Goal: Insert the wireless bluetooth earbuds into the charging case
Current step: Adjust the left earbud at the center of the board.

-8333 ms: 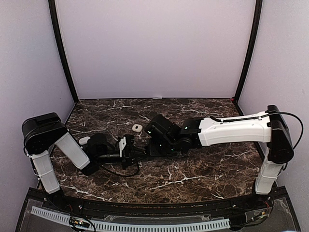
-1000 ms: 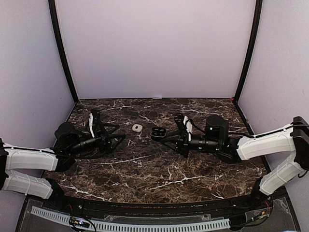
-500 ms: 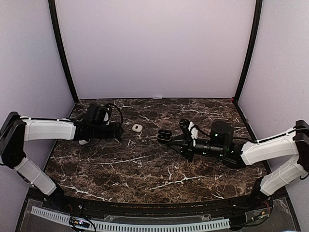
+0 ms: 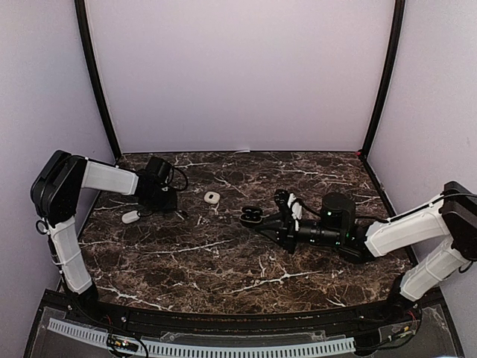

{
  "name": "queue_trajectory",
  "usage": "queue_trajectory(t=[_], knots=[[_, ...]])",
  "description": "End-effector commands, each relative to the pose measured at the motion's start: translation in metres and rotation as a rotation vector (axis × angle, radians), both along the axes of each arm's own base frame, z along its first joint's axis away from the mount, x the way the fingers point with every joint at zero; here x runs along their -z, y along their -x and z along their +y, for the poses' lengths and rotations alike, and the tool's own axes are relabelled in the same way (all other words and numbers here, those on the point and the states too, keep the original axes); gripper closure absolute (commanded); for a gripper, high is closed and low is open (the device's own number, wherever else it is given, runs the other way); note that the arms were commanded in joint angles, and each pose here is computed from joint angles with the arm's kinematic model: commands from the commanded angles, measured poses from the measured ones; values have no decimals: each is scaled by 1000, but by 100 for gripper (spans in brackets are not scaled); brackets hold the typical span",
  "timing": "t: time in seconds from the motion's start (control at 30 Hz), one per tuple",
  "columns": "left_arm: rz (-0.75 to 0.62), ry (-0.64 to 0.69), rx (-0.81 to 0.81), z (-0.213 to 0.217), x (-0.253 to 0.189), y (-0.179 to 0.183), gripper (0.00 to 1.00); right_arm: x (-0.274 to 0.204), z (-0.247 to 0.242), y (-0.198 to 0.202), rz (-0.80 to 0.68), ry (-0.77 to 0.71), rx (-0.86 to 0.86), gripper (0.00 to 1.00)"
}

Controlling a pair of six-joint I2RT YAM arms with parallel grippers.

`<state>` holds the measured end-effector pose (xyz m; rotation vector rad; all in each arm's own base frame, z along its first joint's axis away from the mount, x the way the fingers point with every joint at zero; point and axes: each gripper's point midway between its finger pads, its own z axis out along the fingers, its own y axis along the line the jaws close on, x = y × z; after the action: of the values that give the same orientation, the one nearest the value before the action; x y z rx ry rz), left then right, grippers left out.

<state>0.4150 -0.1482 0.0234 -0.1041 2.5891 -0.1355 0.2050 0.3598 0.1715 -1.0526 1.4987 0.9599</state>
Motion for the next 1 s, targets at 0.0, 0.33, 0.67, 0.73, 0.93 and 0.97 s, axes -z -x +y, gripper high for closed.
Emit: queue_trajectory(t=[0.0,0.33,0.67,0.73,0.93,0.97], knots=[[21,14,40,-5,2,-9,60,-8,3,1,-15,-41,-18,100],[75,150,249,-37,5,20,68,-7,2,0,-17,-32,-12,100],[151,174,272,-36,8,47,82,-4,3,-1,-15,-22,-11,100],[154,179,274,-36,7,54,82,-4,4,-1,-13,-21,-13,100],[157,238,327,-51,-3,73,79,-3,4,-1,-10,-17,-15,100],[163,248,343,-55,-3,77,79,-3,4,-1,-11,-17,-15,100]])
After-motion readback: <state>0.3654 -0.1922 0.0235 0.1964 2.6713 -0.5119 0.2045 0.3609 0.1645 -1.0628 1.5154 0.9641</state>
